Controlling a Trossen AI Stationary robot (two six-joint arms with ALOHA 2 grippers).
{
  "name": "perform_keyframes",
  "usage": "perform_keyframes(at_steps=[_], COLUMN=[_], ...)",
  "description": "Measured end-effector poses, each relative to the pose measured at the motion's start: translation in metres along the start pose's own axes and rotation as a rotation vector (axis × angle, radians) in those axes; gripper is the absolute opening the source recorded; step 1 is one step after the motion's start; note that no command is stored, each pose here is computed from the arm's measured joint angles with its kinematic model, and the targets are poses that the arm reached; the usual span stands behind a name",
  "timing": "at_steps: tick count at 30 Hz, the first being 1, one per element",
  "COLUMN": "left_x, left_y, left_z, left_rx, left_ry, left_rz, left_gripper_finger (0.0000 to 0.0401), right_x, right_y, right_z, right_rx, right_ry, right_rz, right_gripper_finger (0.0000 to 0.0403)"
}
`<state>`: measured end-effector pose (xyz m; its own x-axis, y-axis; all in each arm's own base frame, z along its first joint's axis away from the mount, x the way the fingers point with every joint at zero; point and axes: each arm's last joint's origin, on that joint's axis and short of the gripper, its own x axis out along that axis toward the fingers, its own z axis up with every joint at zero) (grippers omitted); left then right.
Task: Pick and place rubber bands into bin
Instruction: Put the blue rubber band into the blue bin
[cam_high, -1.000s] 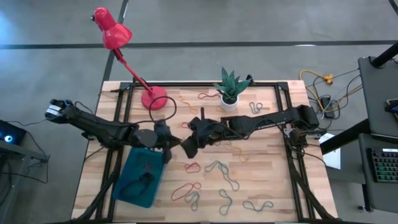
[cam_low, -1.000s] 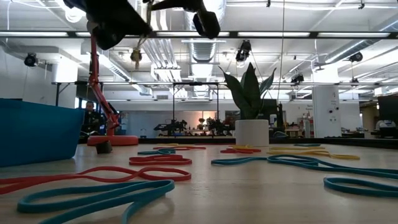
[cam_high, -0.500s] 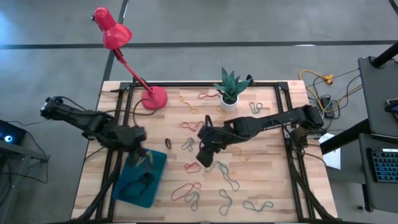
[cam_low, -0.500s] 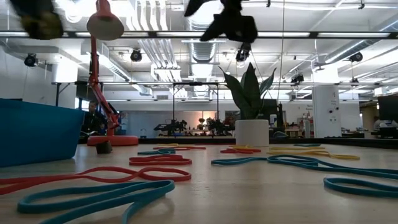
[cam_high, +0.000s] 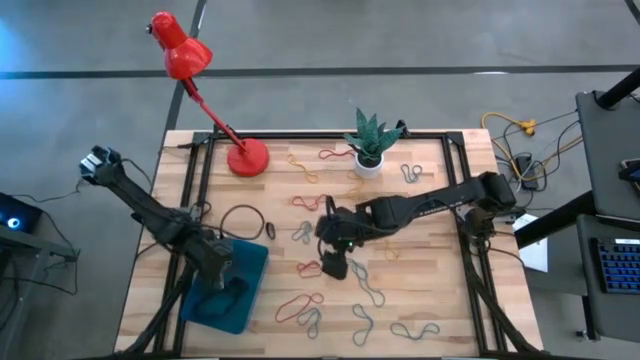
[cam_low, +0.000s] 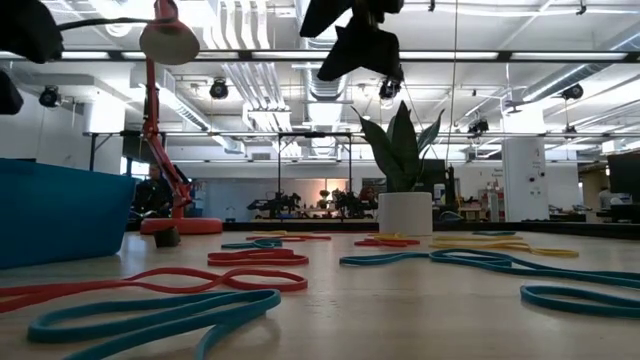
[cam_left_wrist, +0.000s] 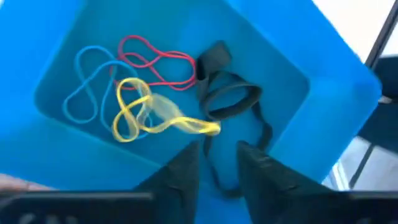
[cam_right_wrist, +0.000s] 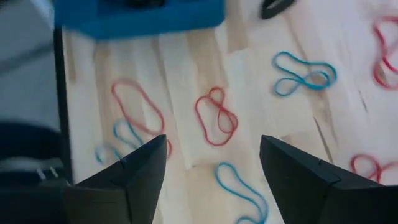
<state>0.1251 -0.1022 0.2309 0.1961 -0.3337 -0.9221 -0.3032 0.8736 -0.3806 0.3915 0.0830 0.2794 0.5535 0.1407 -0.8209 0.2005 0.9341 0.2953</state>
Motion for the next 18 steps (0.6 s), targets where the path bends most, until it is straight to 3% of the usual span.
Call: perform_keyframes(at_steps=[2,8,14,18], left_x=[0.001,-0.013,-0.018,-0.017], left_y=[-0.006,-0.024,-0.035,-0.036], left_z=[0.003,0.01,0.016,0.017], left_rx=[0.03,0.092,0.195,0.214], left_ry=[0.02,0.006,-0.083,-0.107], left_rz=[-0.008,-0.082,-0.165,-0.176], left_gripper_finger=[0.0134,0.0194,0.0203,0.0203], right_x=[0.004,-0.001,-0.009,-0.014], right_y=[0.003,0.016,0.069,0.1], right_z=[-0.006,-0.048,-0.106,-0.148], right_rx=[-0.083,-0.109,-0.227,-0.128], right_ry=[0.042,0.338,0.442,0.446], right_rz=[-0.005,-0.102,-0.138,-0.174], right_gripper_finger=[0.0246,0.0243,0.0235,0.0235])
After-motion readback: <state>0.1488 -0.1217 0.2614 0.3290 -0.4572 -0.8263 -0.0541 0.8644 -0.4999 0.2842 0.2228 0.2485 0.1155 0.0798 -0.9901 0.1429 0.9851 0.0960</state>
